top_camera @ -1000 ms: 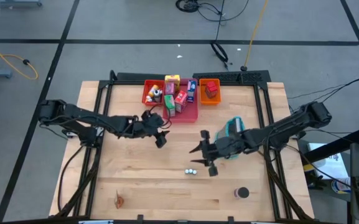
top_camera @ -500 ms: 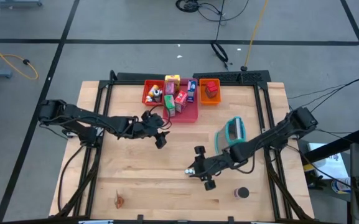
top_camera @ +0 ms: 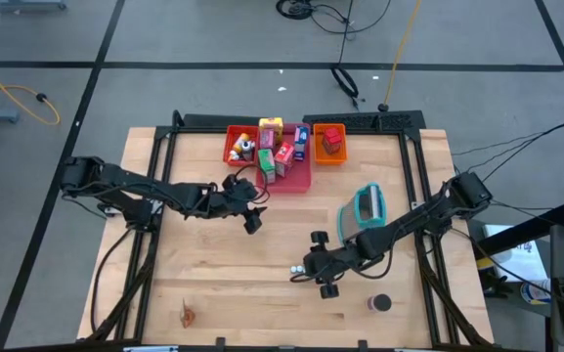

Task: Pick & Place Kitchen Items
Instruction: Put the small black food coloring bottle into the red bin

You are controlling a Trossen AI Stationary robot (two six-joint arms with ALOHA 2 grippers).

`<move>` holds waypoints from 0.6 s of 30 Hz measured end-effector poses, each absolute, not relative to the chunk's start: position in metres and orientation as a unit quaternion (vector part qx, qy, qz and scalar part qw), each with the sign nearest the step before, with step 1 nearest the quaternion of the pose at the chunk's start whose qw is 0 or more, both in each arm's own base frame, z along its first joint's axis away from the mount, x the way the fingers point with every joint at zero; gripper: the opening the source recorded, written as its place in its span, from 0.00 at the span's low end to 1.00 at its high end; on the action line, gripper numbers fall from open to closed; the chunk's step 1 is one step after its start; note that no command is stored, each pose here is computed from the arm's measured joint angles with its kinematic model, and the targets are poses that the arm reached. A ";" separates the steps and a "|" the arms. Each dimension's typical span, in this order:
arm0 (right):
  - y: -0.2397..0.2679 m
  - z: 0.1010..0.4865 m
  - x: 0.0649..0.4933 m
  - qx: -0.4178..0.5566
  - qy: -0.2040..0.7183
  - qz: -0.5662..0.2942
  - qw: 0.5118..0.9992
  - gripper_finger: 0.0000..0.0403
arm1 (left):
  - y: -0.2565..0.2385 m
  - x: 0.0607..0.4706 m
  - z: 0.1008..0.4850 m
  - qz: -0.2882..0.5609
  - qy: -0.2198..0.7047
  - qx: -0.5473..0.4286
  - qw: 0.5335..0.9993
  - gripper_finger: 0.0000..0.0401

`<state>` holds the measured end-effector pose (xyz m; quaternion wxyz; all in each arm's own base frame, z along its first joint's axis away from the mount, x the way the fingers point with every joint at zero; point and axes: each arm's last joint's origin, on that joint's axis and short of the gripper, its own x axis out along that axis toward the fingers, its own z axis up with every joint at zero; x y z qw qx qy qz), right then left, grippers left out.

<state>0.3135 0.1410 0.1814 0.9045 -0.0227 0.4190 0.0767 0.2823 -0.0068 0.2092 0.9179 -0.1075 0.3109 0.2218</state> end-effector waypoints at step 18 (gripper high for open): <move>0.135 0.159 0.303 0.021 0.403 0.037 0.914 0.38 | -0.007 0.282 0.209 0.222 0.310 -0.109 0.918 0.66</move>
